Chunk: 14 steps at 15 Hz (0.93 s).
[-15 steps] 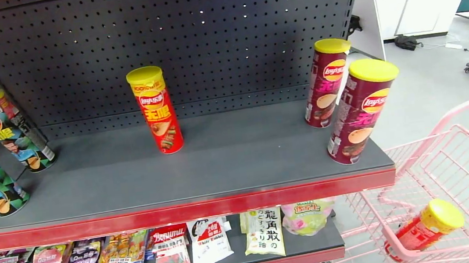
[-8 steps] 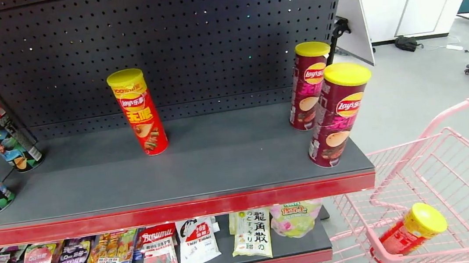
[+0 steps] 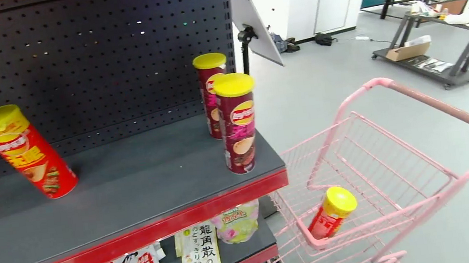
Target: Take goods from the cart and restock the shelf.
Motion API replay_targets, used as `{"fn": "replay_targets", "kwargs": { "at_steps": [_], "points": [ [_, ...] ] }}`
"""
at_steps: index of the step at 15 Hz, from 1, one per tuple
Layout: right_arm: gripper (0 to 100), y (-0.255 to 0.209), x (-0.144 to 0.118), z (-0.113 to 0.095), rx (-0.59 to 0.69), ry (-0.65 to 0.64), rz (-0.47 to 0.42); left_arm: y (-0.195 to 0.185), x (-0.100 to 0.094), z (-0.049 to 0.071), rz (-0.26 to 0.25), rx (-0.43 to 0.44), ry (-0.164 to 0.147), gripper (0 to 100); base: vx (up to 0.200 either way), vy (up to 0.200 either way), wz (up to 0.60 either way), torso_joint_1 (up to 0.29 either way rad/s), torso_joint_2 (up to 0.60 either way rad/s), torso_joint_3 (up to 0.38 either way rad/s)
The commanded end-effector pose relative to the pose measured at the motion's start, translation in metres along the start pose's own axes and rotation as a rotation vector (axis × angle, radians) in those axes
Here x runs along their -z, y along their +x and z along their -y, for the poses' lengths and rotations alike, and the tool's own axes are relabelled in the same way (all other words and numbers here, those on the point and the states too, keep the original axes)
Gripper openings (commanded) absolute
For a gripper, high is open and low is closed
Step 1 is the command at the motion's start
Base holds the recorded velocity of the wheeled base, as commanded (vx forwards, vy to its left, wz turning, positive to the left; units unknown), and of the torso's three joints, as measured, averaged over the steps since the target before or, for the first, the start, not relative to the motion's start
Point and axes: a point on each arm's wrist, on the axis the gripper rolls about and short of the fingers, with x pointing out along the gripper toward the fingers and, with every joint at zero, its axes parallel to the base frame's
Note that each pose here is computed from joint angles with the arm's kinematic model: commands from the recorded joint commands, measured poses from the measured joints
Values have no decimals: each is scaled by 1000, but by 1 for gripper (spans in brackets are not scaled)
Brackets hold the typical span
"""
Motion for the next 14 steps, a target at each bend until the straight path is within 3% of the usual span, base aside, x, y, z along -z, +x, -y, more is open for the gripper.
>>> {"fn": "replay_targets", "kwargs": {
  "at_steps": [1, 8, 14],
  "points": [
    [100, 0, 0, 0, -2, 0, 1, 0, 0, 0, 1, 0, 0, 100, 0, 0, -600, 2, 7, 7],
    [100, 0, 0, 0, -2, 1, 1, 0, 0, 0, 1, 0, 0, 100, 0, 0, 0, -5, 7, 9],
    [100, 0, 0, 0, -2, 1, 1, 0, 0, 0, 1, 0, -2, 100, 0, 0, 0, -133, 340, 198]
  ]
}}
